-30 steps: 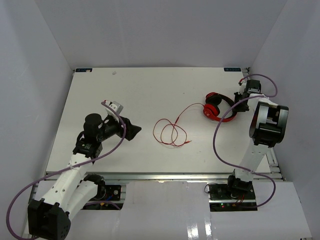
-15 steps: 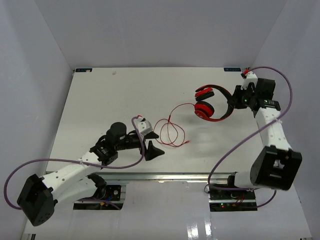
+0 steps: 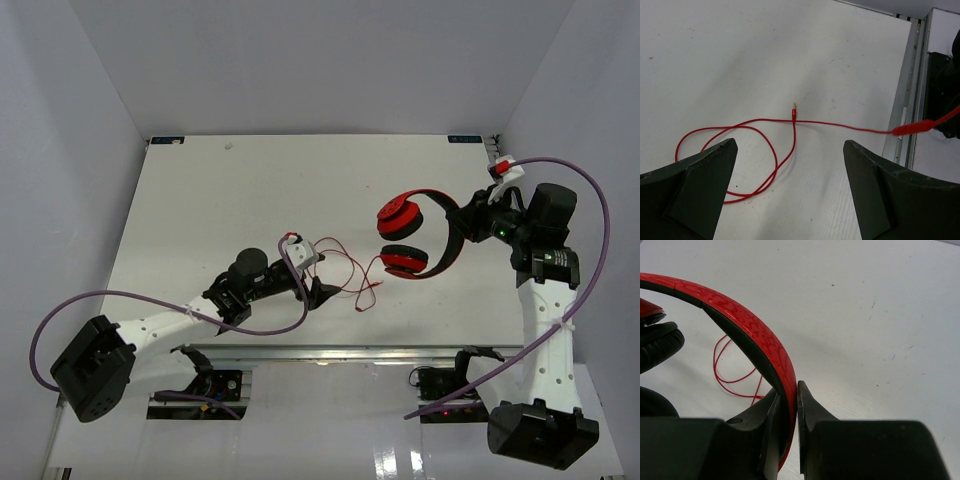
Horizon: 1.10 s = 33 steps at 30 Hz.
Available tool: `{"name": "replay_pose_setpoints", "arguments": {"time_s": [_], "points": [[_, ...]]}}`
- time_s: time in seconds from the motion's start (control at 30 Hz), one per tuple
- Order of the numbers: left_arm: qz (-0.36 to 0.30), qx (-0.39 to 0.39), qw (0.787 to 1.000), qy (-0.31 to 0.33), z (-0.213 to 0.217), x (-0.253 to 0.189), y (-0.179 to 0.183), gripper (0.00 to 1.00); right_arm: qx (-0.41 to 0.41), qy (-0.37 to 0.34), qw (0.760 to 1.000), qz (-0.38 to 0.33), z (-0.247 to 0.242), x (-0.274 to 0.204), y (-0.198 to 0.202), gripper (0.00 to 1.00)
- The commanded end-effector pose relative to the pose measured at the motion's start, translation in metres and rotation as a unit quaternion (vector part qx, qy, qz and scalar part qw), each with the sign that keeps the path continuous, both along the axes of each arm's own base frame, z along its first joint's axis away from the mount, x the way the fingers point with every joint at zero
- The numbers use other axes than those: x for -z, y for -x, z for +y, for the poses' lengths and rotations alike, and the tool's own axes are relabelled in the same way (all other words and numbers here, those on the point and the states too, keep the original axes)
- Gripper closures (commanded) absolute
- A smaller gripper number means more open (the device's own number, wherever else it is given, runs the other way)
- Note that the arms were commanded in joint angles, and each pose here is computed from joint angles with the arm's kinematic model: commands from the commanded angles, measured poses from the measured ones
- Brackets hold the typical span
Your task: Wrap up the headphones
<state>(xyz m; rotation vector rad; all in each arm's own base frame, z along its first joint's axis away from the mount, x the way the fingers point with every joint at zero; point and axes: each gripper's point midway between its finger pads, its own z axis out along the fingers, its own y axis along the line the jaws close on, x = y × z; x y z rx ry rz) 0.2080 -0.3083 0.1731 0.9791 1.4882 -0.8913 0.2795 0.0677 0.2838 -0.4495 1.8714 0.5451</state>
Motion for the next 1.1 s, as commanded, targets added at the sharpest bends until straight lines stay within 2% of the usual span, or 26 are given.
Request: {"name": "replay_pose_setpoints", "arguments": {"time_s": [0.0, 0.17, 0.27, 0.53, 0.83, 0.97, 1.07], "points": [[-0.019, 0.01, 0.998, 0.066, -0.003, -0.026, 0.015, 0.02, -0.01, -0.033, 0.999, -0.038, 0.009, -0.046, 0.003, 0.92], [-0.012, 0.047, 0.994, 0.098, 0.002, -0.02, 0.047, 0.02, -0.01, -0.068, 0.997, -0.033, 0.012, -0.063, -0.006, 0.92], [-0.011, 0.065, 0.994, 0.088, 0.0, -0.001, 0.061, 0.02, -0.013, -0.088, 0.996, -0.029, 0.015, -0.072, -0.01, 0.92], [-0.047, 0.071, 0.992, 0.088, -0.027, 0.009, 0.047, 0.02, -0.01, -0.117, 0.993, -0.021, 0.018, -0.085, -0.015, 0.92], [-0.098, 0.005, 0.988, 0.121, -0.06, 0.005, -0.003, 0.02, -0.014, -0.136, 0.99, -0.015, 0.022, -0.093, -0.011, 0.92], [-0.091, 0.046, 0.984, 0.145, -0.078, -0.001, 0.005, 0.02, -0.016, -0.137, 0.99, -0.014, 0.023, -0.098, -0.011, 0.92], [-0.087, 0.089, 0.98, 0.156, -0.091, -0.003, 0.024, 0.02, -0.014, -0.137, 0.99, -0.014, 0.022, -0.099, -0.012, 0.92]]}}
